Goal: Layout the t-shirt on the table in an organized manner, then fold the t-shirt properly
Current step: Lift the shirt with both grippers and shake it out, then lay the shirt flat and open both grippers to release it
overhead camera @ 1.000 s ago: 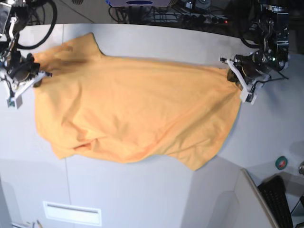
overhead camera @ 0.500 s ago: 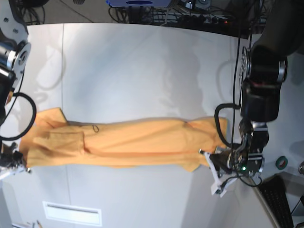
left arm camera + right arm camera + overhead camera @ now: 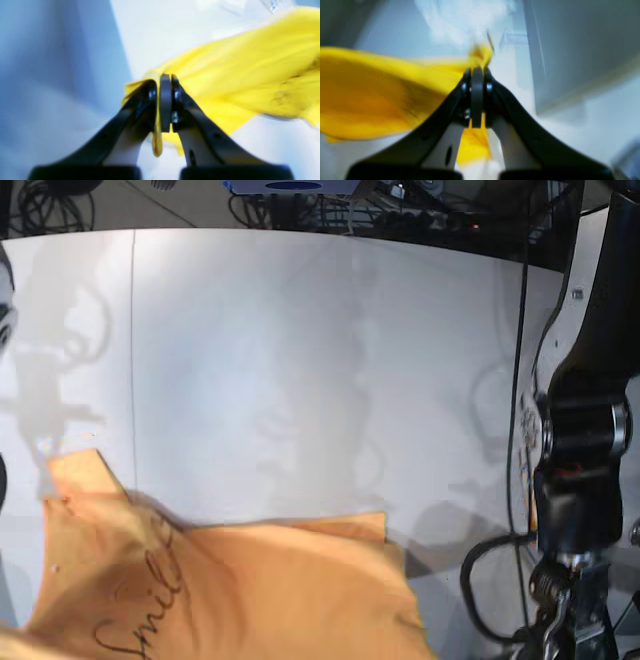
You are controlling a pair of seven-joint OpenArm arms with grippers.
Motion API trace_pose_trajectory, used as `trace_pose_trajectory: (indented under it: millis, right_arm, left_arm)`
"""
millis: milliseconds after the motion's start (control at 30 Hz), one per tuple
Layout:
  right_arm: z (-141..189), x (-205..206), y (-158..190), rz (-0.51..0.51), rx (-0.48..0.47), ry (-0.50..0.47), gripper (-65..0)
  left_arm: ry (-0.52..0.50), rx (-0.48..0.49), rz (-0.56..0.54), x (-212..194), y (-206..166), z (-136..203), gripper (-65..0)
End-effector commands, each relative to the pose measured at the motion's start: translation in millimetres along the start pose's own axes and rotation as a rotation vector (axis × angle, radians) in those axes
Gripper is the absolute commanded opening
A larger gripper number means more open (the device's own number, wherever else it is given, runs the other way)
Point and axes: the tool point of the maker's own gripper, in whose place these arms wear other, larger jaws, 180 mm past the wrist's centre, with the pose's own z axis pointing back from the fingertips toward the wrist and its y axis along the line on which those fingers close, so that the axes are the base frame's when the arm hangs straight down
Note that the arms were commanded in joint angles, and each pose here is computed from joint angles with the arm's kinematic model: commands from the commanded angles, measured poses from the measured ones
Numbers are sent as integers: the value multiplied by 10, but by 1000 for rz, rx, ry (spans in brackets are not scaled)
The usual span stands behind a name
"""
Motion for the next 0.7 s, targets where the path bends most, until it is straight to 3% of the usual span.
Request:
trace_pose_trajectory:
  millis: [0,167,267,367,467,667]
  right_arm:
    - [137,-152,-26,18,-16,15,-650]
    - [664,-1474,4,8,-55,212,-650]
    - [817,-2320,60,-47,-44,349,-650]
    - [840,-2904,65,-102,-37,431,-650]
    - [904,-3197,64,-120,-37,496,-650]
    - [1117,-3495,27,-117,-48,569,-650]
  left_arm:
    - [68,53,-43,-358,132,125,-650]
    - [217,56,-170,-1689,-184,668,-650]
    - [382,36,-120,-2702,-309,1018,-650]
    - [460,35,-98,-3290,-383,1226,-650]
    - [501,30,-87,-3585,-448,1326,-650]
    - [525,71,-50,-3745,-346,1538,-650]
